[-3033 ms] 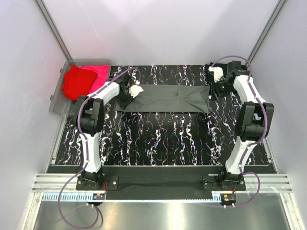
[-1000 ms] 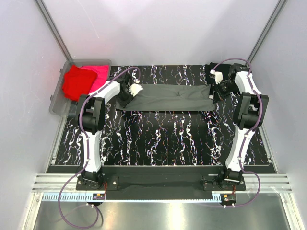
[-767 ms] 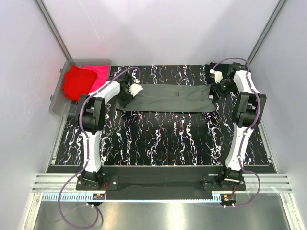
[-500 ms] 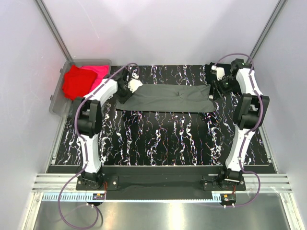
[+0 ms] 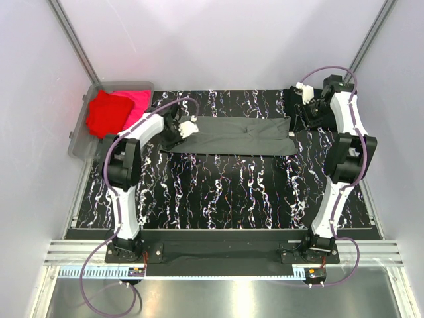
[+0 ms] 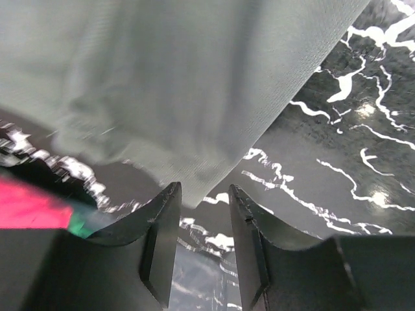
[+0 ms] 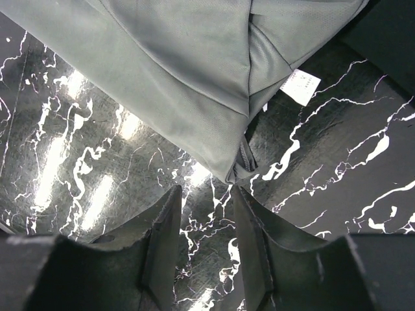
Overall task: Fold and stack the t-shirts
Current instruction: Fold the tshirt
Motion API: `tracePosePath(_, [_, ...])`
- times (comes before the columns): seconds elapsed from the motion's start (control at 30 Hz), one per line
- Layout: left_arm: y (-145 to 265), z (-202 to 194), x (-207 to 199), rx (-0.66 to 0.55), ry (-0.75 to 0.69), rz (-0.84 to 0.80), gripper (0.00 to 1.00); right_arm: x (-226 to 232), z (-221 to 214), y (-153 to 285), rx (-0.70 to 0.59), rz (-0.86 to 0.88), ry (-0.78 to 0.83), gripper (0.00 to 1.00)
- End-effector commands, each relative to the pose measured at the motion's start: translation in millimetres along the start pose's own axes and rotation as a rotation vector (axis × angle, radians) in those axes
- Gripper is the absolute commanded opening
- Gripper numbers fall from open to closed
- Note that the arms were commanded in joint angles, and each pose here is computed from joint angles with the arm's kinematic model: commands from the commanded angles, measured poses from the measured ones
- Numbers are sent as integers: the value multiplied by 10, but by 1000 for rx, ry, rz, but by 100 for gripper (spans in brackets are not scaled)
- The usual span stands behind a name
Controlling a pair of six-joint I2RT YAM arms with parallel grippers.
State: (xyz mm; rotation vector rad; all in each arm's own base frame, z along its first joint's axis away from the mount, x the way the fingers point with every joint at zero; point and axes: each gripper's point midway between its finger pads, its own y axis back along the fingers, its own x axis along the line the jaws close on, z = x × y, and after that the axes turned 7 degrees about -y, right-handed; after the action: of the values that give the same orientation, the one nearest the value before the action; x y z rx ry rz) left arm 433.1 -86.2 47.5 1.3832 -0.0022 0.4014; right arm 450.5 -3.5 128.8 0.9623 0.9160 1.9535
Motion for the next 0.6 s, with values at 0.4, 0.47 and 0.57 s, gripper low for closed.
tracePosePath(0.4, [-338, -88, 55, 79, -124, -41, 16, 357, 11, 349, -55, 12, -6, 45])
tracePosePath(0.47, [-337, -118, -34, 91, -135, -68, 0, 378, 15, 365, -54, 4, 6, 45])
tracePosePath(0.57, [-170, -136, -267, 95, -146, -138, 0, 433, 12, 342, -47, 3, 24, 45])
